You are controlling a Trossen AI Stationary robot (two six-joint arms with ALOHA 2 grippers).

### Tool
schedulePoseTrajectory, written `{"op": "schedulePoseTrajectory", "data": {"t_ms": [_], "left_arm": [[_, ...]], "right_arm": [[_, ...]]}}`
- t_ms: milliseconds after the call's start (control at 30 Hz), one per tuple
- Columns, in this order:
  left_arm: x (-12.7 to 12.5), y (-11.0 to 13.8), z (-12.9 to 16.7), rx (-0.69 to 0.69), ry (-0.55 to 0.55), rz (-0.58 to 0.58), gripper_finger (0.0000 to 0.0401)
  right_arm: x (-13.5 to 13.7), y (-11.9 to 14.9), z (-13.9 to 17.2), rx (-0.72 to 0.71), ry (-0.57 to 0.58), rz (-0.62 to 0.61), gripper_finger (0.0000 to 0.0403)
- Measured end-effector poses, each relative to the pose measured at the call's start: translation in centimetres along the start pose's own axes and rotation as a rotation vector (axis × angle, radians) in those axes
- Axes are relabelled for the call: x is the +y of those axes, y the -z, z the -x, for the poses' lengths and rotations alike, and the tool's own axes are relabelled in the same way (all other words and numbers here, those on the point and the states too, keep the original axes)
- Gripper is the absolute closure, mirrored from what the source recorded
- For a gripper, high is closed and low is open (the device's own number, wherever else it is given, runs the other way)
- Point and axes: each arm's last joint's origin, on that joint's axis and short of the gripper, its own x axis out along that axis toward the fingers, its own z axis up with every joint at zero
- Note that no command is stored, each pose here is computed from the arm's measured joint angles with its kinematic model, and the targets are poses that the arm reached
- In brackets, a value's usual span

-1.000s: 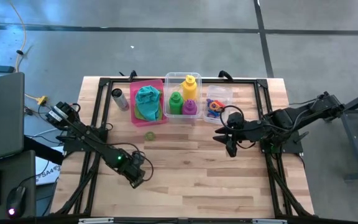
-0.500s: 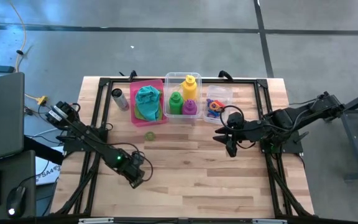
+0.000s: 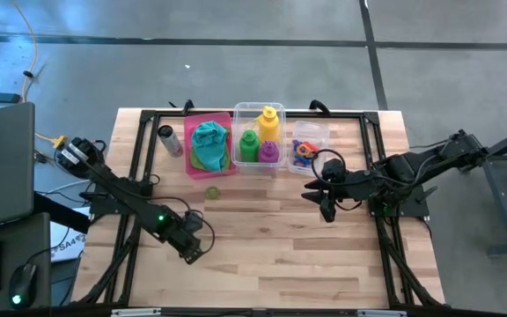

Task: Pick & Place Sports Items
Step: Put the bottom green spring keychain into the right transparent bin

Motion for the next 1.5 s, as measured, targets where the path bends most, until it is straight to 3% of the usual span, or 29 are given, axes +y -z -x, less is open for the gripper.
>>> {"op": "schedulePoseTrajectory", "data": {"t_ms": [333, 633, 1000, 1267, 1500], "left_arm": [[-0.3, -1.0, 1.7, -0.168, 0.082, 0.055, 0.0398], [-0.2, -4.7, 3.2, -0.388, 0.199, 0.206, 0.0398], [-1.4, -10.0, 5.9, -0.719, 0.462, 0.122, 0.0398], [-1.7, -11.7, 7.5, -0.965, 0.465, 0.008, 0.0398], [-1.3, -12.4, 7.8, -1.036, 0.409, 0.007, 0.0398]], "right_arm": [[0.0, 0.0, 0.0, 0.000, 0.000, 0.003, 0.0255], [-0.4, -0.4, -0.2, -0.012, 0.022, 0.025, 0.0255], [-0.9, -0.8, -0.4, -0.028, 0.037, -0.006, 0.0255], [-0.8, -2.4, -0.6, -0.141, -0.021, -0.203, 0.0255], [-1.4, -3.0, -1.1, -0.166, -0.004, -0.371, 0.0255]]}}
